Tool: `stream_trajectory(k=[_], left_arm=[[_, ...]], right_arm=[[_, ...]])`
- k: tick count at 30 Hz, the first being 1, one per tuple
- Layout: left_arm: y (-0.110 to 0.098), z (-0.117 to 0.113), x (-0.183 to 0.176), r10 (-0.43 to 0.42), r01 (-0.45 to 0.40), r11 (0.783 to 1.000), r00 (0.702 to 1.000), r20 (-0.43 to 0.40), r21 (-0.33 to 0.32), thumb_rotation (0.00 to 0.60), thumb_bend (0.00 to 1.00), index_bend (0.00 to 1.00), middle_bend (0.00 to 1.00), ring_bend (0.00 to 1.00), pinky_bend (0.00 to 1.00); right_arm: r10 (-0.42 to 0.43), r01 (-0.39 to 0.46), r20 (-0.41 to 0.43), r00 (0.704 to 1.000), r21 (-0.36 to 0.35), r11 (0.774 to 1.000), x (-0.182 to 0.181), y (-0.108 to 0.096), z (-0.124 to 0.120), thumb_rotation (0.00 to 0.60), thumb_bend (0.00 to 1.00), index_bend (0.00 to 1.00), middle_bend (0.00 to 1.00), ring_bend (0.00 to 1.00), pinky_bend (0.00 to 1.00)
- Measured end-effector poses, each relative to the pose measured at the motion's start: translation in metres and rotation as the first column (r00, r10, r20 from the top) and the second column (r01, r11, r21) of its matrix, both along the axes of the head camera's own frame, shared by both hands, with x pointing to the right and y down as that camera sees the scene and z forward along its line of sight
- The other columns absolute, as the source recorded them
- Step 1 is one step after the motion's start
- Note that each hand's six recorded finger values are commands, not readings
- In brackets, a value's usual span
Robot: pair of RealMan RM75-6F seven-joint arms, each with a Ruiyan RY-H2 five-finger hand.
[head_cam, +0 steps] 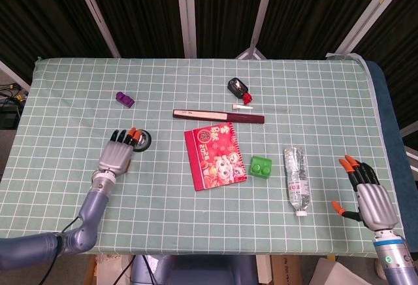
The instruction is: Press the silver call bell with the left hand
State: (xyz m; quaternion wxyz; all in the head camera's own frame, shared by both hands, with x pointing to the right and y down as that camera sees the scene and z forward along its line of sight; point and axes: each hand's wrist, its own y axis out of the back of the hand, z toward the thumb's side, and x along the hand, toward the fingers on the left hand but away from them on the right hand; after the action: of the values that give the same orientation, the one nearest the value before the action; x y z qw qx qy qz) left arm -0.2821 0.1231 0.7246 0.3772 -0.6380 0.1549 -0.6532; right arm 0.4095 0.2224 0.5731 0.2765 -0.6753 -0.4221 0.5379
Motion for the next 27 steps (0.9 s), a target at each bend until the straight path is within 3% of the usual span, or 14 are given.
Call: stream_trajectory(k=[9,16,22,27], left_arm=[[0.0,-0.001,-0.008,0.002,-0.002,1.0,1.0,0.02,-0.016,0.6,0.65,0.0,0.0,0.0,0.0],[-0.018,-0.02,-0.002,-0.025,0.027,0.997,0.999,-0.029,0.074,0.6,0.63,0.0,0.0,0.0,0.0],[-0.044,-0.057,0.007,-0.029,0.054,0.98,0.991,-0.131,0.189,0.6,0.47,0.0,0.0,0.0,0.0],[-0.05,-0.086,0.001,-0.037,0.079,0.969,0.983,-0.181,0.232,0.6,0.21,0.0,0.0,0.0,0.0]], right_arm=[[0.0,0.0,0.005,1.0,0.004,1.0,-0.001,0.0,-0.001,0.6,0.29,0.0,0.0,0.0,0.0],[-0.001,0.001,0.005,1.0,0.007,1.0,-0.001,0.0,-0.001,0.6,0.29,0.0,0.0,0.0,0.0],[-0.002,0.002,0.004,1.0,0.009,1.0,-0.001,0.0,-0.001,0.6,0.29,0.0,0.0,0.0,0.0],[-0.006,0.006,0.0,1.0,0.011,1.0,0.0,0.0,-0.002,0.6,0.29,0.0,0.0,0.0,0.0]])
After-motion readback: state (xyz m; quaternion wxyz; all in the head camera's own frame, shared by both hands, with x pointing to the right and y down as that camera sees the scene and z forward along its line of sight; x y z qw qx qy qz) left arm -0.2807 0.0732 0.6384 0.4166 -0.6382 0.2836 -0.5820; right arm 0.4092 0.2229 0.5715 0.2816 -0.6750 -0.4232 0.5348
